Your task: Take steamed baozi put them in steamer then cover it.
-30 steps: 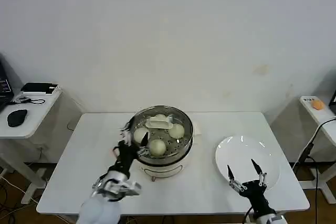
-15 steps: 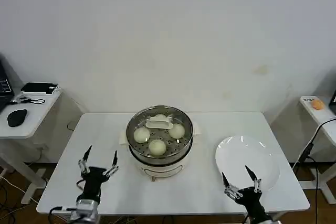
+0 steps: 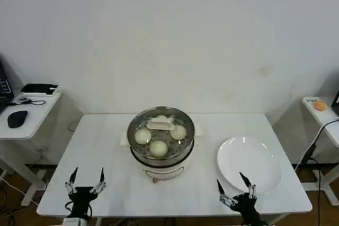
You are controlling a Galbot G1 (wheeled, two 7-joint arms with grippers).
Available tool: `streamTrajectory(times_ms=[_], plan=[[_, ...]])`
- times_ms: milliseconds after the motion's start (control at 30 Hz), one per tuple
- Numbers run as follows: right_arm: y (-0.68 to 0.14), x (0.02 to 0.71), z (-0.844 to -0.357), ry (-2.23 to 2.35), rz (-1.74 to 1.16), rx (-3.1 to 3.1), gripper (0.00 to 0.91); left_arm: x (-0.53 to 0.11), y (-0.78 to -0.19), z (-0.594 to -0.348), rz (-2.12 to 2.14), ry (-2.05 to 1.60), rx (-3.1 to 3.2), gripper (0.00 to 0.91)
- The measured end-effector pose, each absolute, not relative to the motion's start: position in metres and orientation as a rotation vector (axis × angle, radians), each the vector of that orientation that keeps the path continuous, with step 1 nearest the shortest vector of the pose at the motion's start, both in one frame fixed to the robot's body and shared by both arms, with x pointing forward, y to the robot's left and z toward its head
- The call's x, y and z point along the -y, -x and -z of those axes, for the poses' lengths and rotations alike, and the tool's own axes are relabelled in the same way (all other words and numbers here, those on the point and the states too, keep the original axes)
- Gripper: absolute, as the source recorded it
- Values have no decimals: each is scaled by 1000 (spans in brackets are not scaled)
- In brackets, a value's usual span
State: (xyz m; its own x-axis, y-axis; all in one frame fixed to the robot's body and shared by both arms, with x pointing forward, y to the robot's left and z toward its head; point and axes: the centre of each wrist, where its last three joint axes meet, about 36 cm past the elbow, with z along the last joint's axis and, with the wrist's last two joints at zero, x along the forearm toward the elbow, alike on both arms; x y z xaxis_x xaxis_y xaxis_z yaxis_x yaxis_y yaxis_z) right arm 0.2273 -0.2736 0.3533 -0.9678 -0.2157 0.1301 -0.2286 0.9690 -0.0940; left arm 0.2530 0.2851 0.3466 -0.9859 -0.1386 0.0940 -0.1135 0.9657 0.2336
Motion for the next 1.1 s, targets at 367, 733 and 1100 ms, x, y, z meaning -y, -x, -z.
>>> streamTrajectory(times_ms=[367, 733, 1100], plan=[[-221, 264, -354, -345, -100, 2936, 907, -291, -237, -341, 351, -172, 2962, 907], [-217, 264, -358, -327, -63, 2890, 907, -288, -236, -339, 322, -169, 2936, 907], [-219, 264, -360, -332, -54, 2897, 907, -283, -229, -343, 285, -143, 2916, 907]])
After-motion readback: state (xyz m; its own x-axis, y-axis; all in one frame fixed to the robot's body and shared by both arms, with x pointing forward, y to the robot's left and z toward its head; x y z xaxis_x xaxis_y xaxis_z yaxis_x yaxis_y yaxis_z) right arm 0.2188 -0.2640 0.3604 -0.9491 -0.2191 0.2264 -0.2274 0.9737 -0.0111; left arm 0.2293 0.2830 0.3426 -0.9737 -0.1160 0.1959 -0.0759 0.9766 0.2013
